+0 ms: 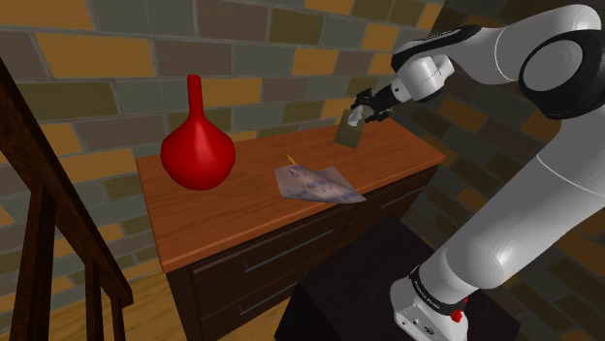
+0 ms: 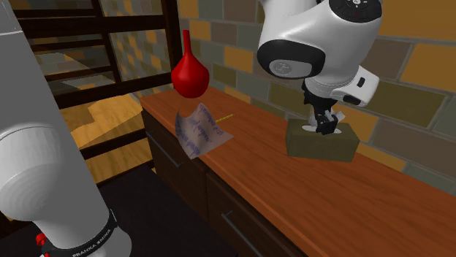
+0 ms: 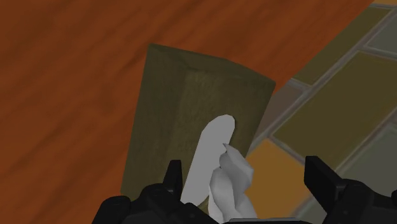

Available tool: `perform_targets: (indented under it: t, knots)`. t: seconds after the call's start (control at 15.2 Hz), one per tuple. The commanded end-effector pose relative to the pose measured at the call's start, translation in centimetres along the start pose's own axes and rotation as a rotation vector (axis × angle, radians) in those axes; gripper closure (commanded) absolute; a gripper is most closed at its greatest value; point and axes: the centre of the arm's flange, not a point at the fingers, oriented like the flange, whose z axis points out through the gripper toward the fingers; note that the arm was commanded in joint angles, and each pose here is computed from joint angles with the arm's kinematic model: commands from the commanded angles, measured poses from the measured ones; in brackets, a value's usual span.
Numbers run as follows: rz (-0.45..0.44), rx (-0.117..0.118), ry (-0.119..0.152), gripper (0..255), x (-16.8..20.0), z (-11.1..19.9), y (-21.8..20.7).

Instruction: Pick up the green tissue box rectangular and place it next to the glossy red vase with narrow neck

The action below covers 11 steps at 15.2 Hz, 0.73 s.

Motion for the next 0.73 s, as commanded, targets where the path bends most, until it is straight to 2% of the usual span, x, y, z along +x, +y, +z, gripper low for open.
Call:
perform_targets:
  t: [0.0,0.33,0.4,0.66]
  knots:
    - [0.000,0.000,0.000,0,0.04,0.12,0.01]
    - [0.000,0.000,0.000,0,0.03,0.11,0.01]
    - [0.000,0.000,0.000,255,0.03,0.11,0.01]
    - [0.000,0.000,0.000,255,0.03,0.11,0.01]
